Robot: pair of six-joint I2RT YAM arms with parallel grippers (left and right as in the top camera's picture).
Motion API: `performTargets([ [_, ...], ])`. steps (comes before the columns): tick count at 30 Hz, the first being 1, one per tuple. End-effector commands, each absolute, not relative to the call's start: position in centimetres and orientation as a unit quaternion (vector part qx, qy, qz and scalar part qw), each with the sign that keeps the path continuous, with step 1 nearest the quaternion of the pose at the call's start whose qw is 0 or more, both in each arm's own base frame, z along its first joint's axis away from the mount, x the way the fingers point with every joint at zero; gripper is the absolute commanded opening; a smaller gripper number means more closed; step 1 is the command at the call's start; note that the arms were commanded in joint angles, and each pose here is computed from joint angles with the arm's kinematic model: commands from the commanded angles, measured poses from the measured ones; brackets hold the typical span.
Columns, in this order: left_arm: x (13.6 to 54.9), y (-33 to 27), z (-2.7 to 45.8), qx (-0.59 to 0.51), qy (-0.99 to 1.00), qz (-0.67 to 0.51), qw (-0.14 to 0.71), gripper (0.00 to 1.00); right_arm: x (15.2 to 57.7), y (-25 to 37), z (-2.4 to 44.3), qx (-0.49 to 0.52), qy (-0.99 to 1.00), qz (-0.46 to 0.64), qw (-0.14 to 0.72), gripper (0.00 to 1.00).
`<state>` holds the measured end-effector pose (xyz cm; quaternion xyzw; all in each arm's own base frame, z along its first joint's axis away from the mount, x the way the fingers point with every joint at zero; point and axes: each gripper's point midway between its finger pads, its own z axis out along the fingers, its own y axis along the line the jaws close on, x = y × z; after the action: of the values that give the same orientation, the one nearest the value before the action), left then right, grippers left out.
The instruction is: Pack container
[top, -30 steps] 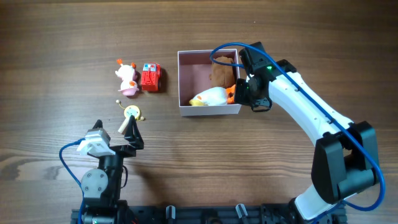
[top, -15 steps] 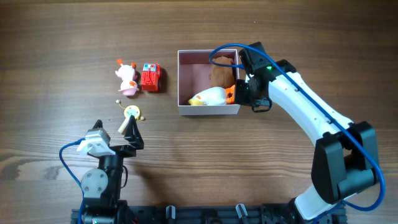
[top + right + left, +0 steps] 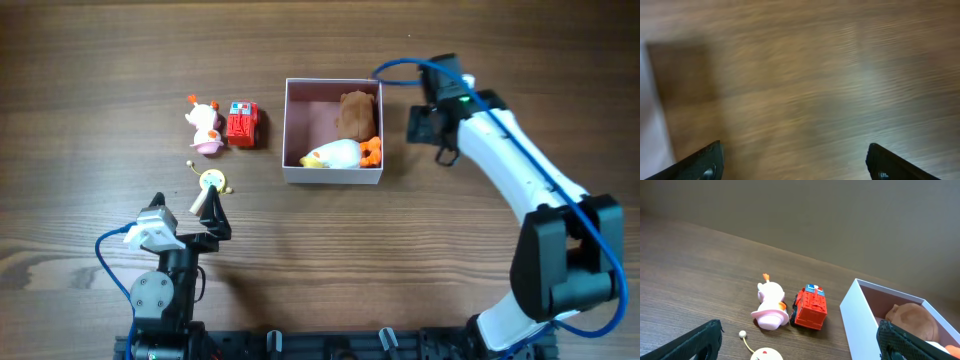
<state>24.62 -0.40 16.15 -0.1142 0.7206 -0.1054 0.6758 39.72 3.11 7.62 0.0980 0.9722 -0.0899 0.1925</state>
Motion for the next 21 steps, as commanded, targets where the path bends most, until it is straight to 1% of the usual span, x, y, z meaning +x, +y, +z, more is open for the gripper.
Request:
performTargets([
  [1, 24.62, -0.44, 15.97, -0.107, 0.721, -0.102, 0.677, 1.00, 40.37, 3.12, 7.67, 0.054, 0.980, -0.035, 0.190, 0.97],
  [2, 24.62, -0.44, 15.97, -0.107, 0.721, -0.102, 0.677, 1.00, 40.49, 3.04, 7.66, 0.043, 0.981, -0.026, 0.190, 1.00],
  [7, 24.62, -0.44, 15.97, -0.107, 0.721, -0.102, 0.677, 1.00, 40.62, 2.43, 7.69, 0.016, 0.981, -0.032, 0.190, 0.99],
  [21, 24.62, -0.45, 15.97, -0.107, 0.721, -0.103, 0.677, 1.00, 40.62, 2.44, 7.68, 0.017, 0.981, -0.032, 0.190, 1.00],
])
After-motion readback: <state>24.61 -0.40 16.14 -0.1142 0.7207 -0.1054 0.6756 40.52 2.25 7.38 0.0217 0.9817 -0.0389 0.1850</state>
